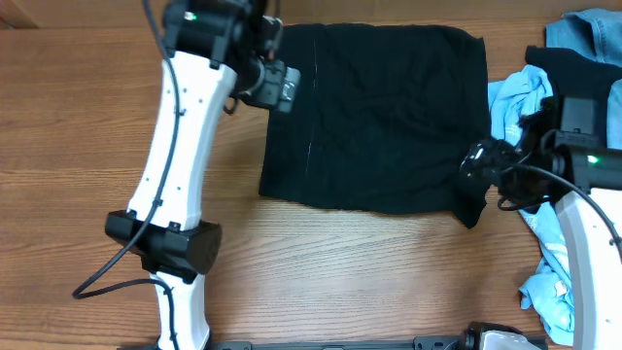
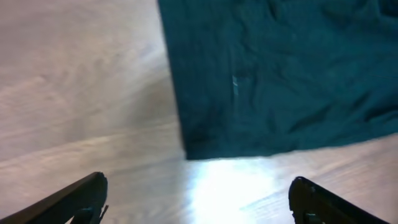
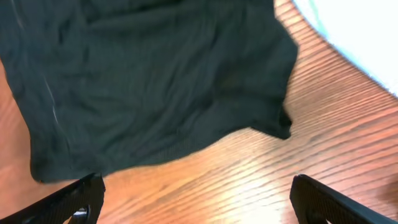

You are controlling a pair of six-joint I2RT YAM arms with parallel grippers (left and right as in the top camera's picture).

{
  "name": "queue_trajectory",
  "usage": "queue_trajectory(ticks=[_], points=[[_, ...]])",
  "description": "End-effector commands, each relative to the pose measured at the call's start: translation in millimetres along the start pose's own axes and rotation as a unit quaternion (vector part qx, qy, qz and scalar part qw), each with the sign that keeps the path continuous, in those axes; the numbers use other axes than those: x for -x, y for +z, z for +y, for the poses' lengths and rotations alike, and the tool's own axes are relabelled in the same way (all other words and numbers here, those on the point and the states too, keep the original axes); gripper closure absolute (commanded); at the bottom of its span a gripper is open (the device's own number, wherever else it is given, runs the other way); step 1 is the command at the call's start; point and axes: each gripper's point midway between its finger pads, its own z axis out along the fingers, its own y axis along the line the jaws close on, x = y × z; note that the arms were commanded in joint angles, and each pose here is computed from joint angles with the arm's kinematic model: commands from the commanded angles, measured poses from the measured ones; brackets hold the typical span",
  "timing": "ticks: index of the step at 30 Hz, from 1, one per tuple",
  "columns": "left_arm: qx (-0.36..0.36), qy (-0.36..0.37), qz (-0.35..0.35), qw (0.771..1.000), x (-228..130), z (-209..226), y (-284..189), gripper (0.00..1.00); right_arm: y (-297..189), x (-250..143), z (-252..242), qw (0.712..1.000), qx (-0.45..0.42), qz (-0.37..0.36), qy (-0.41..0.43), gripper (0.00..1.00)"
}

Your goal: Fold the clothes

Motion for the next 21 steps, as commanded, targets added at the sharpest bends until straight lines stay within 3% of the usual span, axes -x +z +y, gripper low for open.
queue_trajectory(ticks=[1, 5, 10, 21], points=[[0.006, -0.025, 0.065, 0.998, -29.7, -24.5, 25.6, 0.0, -1.7, -3.7, 8.5, 1.0, 0.009, 0.004, -0.017, 0.0], [0.037, -0.054, 0.152, 0.986, -68.3, -25.9, 74.8, 0.0, -0.4, -3.4, 8.3, 1.0, 0.008, 0.006, -0.017, 0.0], [0.037, -0.1, 0.191, 0.976, -94.9, -27.0, 131.7, 0.01, 0.7, -2.7, 8.4, 1.0, 0.008, 0.006, -0.017, 0.0], [0.038, -0.113, 0.16, 0.98, -129.9, -15.3, 234.0, 0.16, 1.0, -1.9, 8.7, 1.0, 0.009, 0.005, -0.017, 0.0]])
